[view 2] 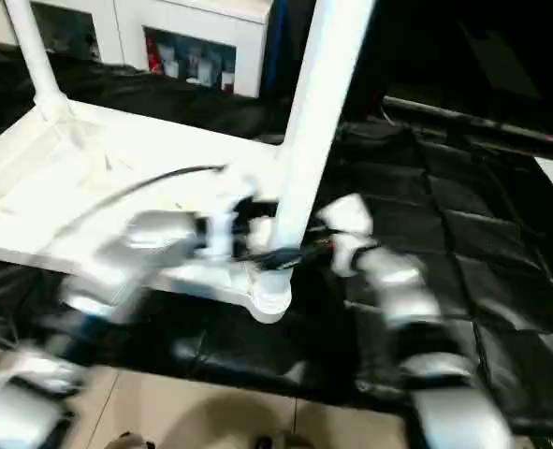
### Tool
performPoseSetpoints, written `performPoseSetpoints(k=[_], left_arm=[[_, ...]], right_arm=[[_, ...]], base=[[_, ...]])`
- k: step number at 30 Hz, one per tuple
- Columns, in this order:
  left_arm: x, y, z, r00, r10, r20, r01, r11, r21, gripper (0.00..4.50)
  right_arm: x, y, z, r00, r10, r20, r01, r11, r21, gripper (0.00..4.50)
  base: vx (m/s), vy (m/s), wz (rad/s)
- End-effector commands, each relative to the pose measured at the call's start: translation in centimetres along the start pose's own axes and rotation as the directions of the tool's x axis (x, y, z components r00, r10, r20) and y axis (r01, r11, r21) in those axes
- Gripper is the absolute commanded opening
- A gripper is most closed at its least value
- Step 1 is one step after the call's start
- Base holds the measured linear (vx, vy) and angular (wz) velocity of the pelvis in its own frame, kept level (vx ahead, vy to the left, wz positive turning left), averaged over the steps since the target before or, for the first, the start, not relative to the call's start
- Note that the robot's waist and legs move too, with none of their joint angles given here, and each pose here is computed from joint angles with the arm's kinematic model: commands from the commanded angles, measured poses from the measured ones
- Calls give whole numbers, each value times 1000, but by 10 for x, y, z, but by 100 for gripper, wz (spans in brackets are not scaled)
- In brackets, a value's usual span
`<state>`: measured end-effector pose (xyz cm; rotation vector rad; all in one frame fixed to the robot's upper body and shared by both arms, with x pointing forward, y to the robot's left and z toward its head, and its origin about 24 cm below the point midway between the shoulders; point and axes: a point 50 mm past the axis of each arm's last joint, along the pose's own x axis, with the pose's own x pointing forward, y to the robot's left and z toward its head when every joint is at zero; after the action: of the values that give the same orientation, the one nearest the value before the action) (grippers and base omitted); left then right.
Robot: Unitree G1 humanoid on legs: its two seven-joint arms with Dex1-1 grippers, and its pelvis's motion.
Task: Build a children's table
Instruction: Rotate table base, then rotate leg to tighten
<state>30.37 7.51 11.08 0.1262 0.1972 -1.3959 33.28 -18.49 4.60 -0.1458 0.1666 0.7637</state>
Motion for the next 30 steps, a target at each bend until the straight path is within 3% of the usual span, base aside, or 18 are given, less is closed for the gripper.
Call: performPoseSetpoints(k=[1,6,8,10,11,13,16,18,19,24,25,30], left_arm=[[-2,-9,-3,993,-93,-70,96,995,29,407],[-14,-5,-15,975,-93,-200,108,992,61,364],[-14,-5,-15,975,-93,-200,108,992,61,347],[-16,2,-20,966,-51,-255,80,991,105,321],[-16,2,-20,965,-51,-256,80,991,106,318],[-14,8,-24,960,-22,-279,60,990,129,296],[-11,13,-27,952,-12,-305,57,989,138,275],[-10,14,-29,949,-15,-315,60,989,135,265],[-9,14,-31,945,-23,-326,68,989,128,235],[-8,14,-37,933,-49,-356,96,989,115,211],[-8,14,-38,932,-52,-359,99,988,116,184],[-7,15,-40,929,-68,-363,116,987,112,157]], right_arm=[[-17,-9,13,995,77,59,-78,997,24,323],[-41,-15,28,972,191,139,-205,974,93,323],[-41,-15,28,972,191,139,-205,974,93,323],[-57,-11,36,931,312,188,-342,926,160,323],[-57,-11,36,931,314,189,-345,925,161,323],[-69,-8,39,889,393,233,-445,863,241,323],[-80,-8,42,858,420,296,-502,808,309,323],[-83,-8,43,852,421,312,-512,797,321,323],[-85,-7,44,848,423,320,-518,789,331,323],[-87,-3,45,843,432,320,-529,774,349,323],[-87,-2,45,843,434,318,-531,770,355,323],[-87,0,44,847,440,300,-528,766,366,323]], base=[[0,0,0],[0,0,0],[0,0,0],[0,0,0],[0,0,0],[0,0,0],[0,0,0],[0,0,0],[0,0,0],[0,0,0],[0,0,0],[0,0,0]])
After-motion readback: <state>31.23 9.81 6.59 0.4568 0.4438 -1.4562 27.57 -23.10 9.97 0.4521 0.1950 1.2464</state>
